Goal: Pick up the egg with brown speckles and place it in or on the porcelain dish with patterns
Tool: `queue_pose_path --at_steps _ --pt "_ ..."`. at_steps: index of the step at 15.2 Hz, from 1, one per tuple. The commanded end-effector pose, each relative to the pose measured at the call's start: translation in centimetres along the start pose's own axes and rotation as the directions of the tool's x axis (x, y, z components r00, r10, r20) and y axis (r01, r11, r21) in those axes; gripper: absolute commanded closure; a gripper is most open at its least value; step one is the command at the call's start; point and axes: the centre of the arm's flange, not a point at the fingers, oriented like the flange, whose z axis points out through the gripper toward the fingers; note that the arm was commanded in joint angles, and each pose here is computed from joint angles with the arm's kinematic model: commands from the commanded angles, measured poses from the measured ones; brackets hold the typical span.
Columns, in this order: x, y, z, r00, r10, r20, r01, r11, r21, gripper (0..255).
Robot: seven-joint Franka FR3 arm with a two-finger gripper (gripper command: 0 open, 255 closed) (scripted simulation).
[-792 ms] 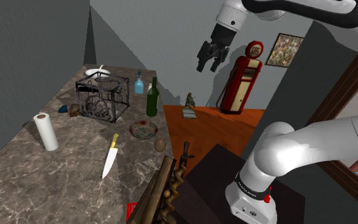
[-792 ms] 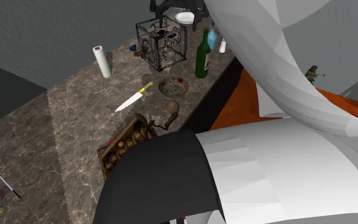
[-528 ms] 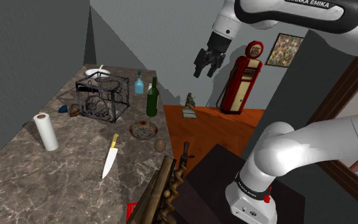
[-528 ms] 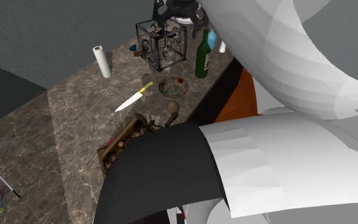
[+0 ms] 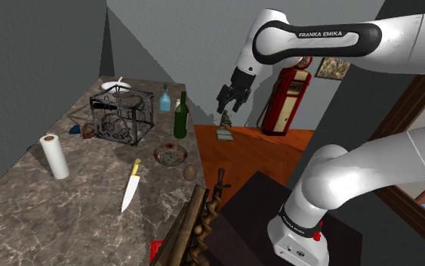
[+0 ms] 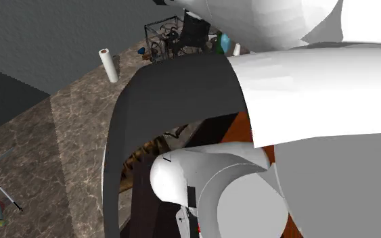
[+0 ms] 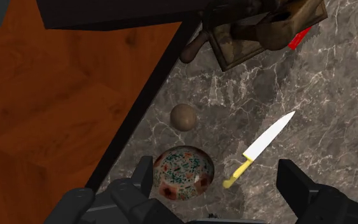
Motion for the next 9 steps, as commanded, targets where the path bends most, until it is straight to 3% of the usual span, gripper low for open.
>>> queue_pose_path --at_steps 1,9 --pt "0.6 0.7 2.4 1.000 0.002 0.002 -0.002 1.000 0.009 0" --pt "3.0 2.7 12.7 1.000 0.010 0.021 -0.011 0.999 0.045 0"
